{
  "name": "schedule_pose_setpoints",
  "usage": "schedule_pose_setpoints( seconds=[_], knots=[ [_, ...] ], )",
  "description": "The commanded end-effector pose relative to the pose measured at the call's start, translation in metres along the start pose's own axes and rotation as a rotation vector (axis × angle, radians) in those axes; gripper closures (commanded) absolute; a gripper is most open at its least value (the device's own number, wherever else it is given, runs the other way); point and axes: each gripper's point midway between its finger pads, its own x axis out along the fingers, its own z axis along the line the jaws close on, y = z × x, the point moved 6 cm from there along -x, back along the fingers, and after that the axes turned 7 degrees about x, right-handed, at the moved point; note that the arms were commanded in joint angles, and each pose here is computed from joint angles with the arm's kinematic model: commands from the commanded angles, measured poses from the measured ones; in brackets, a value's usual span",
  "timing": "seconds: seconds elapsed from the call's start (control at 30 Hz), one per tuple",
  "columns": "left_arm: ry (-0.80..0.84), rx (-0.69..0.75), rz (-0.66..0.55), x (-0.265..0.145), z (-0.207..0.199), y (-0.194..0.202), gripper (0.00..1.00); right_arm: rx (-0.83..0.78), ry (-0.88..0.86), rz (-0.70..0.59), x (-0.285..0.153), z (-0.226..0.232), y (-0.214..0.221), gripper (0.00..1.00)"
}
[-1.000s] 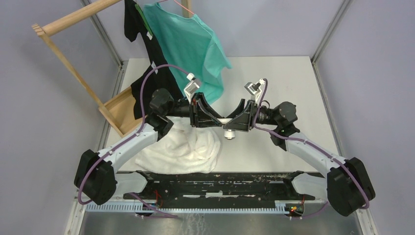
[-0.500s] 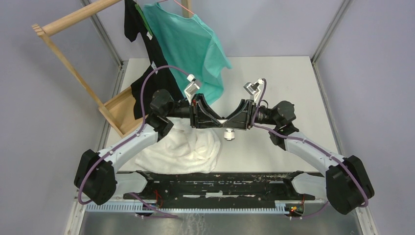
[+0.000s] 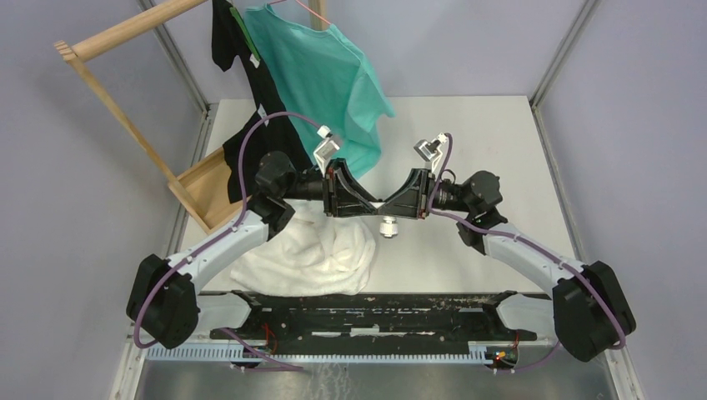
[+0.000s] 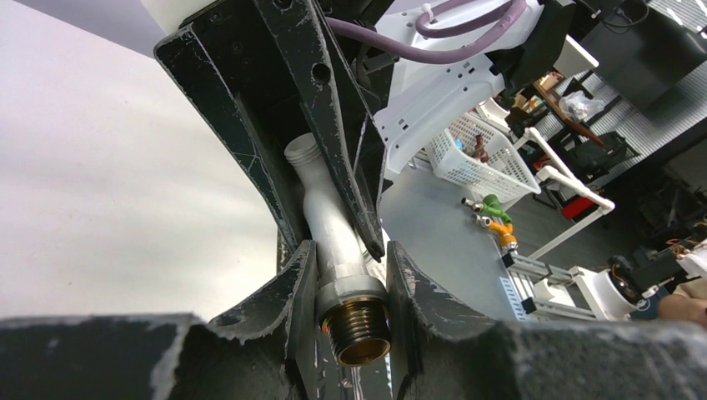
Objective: Install the water faucets
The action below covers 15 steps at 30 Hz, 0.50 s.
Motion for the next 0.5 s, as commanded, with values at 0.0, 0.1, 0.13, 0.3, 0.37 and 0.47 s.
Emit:
schedule_pose_setpoints(
  seconds=[0.0, 0.1, 0.13, 0.3, 0.37, 0.47],
  knots=[
    [-0.024, 0.027, -0.021, 0.003, -0.002, -0.013, 0.90, -0.044, 0.042, -0.006, 0.000, -0.001, 0.000, 0.99],
    [-0.103, 0.000, -0.001, 0.004, 0.009, -0.013, 0.43, -0.049, 0.181, -0.020, -0.006, -0.014, 0.003, 0.99],
    [-0.134, -0.011, 0.004, 0.003, 0.013, -0.012, 0.27, -0.059, 0.250, -0.028, -0.009, -0.020, 0.004, 1.00],
    [-0.372, -0.084, 0.090, -0.002, 0.049, 0.005, 0.00, -0.099, 0.726, -0.126, -0.047, -0.053, 0.002, 1.00],
    [-0.495, -0.136, 0.125, -0.004, 0.070, 0.012, 0.01, -0.119, 0.936, -0.217, -0.071, -0.060, -0.002, 1.00],
    [-0.777, -0.280, 0.200, -0.015, 0.109, 0.032, 0.01, -0.149, 1.228, -0.350, -0.109, -0.061, -0.008, 1.00]
  ],
)
